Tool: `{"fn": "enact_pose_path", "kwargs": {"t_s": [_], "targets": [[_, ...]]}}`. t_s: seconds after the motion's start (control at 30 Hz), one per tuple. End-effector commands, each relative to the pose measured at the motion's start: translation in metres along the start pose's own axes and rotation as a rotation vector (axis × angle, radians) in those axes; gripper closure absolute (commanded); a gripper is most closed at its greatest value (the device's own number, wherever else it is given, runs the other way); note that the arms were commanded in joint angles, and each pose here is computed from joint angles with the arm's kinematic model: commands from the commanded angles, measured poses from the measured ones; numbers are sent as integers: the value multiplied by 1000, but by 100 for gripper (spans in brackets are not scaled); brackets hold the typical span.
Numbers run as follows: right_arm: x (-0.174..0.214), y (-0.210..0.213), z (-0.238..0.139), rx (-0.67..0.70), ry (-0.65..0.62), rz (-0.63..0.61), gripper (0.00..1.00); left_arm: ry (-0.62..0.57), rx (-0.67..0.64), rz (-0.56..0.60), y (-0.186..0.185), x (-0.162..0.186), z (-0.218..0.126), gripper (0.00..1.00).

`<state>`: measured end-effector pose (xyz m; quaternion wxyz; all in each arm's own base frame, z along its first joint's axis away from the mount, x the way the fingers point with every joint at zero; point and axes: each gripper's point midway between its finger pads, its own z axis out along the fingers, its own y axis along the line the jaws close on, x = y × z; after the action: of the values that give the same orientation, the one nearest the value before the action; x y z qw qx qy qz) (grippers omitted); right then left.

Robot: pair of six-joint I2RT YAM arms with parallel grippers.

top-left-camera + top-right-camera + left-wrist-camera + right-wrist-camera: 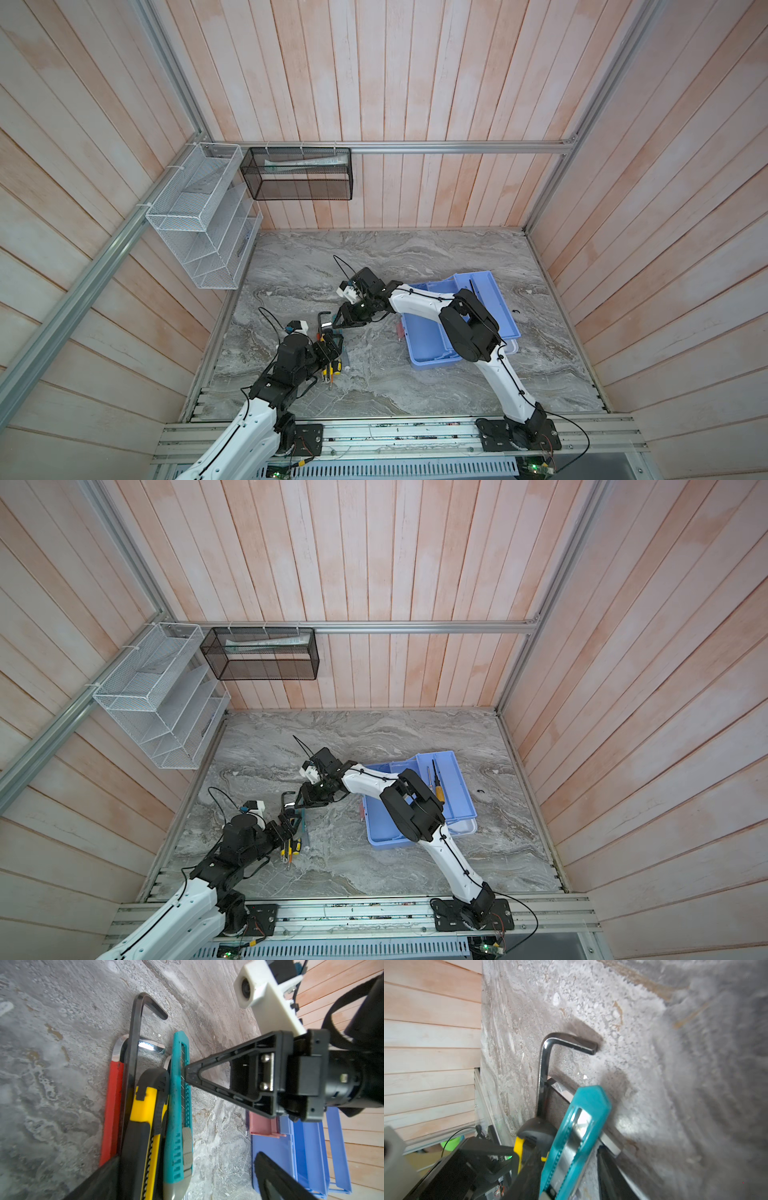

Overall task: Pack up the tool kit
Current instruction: 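Move the right gripper back to the teal box cutter in the pile, then grasp the teal box cutter with the right gripper and lift it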

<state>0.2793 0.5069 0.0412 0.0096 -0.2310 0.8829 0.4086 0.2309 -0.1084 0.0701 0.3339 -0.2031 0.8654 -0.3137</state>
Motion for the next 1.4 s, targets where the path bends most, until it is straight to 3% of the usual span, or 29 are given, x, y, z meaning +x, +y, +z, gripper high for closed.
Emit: {"fn": "enact_pose_path", "kwargs": {"t_s": [0.0,0.63,1.1,1.37], "targets": [[12,-20,9,167,44,-56,57,-6,-15,28,3,0,-2,0],[13,-45,-15,573,45,-287,55,-44,-120,76,16,-9,-11,0],[21,-60,-21,616,67,-300,52,-54,-122,83,14,-13,-13,0],[32,-88,-30,801,110,-337,52,-54,-121,86,13,-13,-13,0]]}}
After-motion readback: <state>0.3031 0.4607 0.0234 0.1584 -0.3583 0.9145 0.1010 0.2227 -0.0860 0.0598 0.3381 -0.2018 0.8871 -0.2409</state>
